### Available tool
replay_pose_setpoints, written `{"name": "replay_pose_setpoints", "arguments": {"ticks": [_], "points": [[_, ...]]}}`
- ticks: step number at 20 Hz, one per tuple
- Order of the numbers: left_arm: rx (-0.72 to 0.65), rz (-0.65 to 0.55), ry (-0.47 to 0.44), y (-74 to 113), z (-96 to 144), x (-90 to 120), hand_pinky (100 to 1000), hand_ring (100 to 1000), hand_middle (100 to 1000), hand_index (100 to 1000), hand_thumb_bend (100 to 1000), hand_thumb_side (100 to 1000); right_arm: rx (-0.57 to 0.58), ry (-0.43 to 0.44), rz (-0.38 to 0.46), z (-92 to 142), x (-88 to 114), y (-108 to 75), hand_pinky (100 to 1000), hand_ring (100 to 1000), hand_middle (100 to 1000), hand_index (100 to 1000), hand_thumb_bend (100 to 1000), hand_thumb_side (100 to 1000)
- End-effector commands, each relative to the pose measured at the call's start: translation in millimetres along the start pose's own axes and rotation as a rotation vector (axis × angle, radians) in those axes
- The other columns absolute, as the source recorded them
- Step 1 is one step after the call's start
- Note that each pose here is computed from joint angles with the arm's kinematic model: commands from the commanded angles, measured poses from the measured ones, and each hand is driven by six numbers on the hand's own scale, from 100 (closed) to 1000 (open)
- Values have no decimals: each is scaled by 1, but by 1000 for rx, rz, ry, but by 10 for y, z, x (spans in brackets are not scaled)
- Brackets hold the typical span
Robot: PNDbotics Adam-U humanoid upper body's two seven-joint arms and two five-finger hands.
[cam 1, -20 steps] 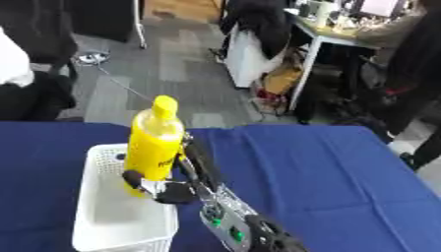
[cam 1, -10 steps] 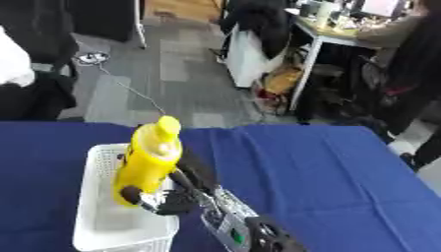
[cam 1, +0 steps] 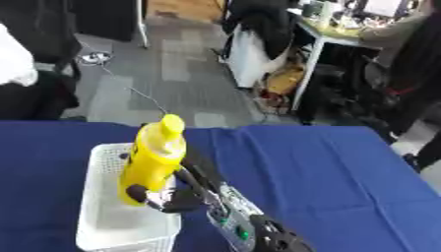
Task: Pick up objects on the table and place them in the box.
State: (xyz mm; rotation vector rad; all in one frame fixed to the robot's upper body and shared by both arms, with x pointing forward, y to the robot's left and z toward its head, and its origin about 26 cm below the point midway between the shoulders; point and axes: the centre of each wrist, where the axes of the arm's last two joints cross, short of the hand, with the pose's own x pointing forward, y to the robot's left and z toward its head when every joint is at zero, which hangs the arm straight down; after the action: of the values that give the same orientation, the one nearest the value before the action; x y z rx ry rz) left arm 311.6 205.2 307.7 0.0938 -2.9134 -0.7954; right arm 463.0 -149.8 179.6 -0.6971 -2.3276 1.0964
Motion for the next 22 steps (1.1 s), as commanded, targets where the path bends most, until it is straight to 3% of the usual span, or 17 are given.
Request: {"name": "replay_pose_setpoints", "arguments": {"ticks": [1, 9, 10, 11, 12, 17, 20, 21, 22], "points": [[-4, -8, -29, 23, -63, 45, 717, 631, 873, 880, 252, 908, -22, -7, 33, -48, -21, -150, 1000, 1000, 1000, 1000, 544, 1000], [-7, -8, -28, 25, -64, 46, 717, 631, 873, 881, 252, 908, -22, 15, 24, -39, -42, -162, 1000, 991, 1000, 1000, 620, 1000], [-7, -8, -28, 25, -65, 46, 717, 631, 873, 881, 252, 908, -28, 23, 18, -40, -44, -167, 1000, 981, 1000, 1000, 444, 1000], [-7, -8, -28, 26, -65, 46, 717, 631, 873, 881, 252, 909, -44, 33, 8, -42, -43, -176, 1000, 985, 1000, 1000, 584, 1000], [-7, -8, -28, 26, -65, 46, 717, 631, 873, 881, 252, 909, -65, 44, -2, -46, -42, -186, 1000, 959, 926, 1000, 100, 1000], [-8, -8, -28, 25, -68, 46, 717, 632, 874, 881, 253, 910, -165, 57, -30, -58, -14, -198, 991, 931, 884, 1000, 100, 1000], [-9, -8, -28, 25, -68, 46, 718, 632, 874, 881, 252, 912, -173, 22, -13, -69, 7, -211, 979, 923, 927, 1000, 100, 1000], [-10, -8, -28, 24, -68, 46, 718, 632, 874, 881, 252, 912, -152, -2, 11, -72, 17, -215, 985, 928, 916, 1000, 312, 926], [-10, -8, -28, 25, -68, 46, 718, 632, 874, 881, 252, 912, -136, -14, 27, -71, 18, -217, 969, 911, 925, 1000, 534, 752]]}}
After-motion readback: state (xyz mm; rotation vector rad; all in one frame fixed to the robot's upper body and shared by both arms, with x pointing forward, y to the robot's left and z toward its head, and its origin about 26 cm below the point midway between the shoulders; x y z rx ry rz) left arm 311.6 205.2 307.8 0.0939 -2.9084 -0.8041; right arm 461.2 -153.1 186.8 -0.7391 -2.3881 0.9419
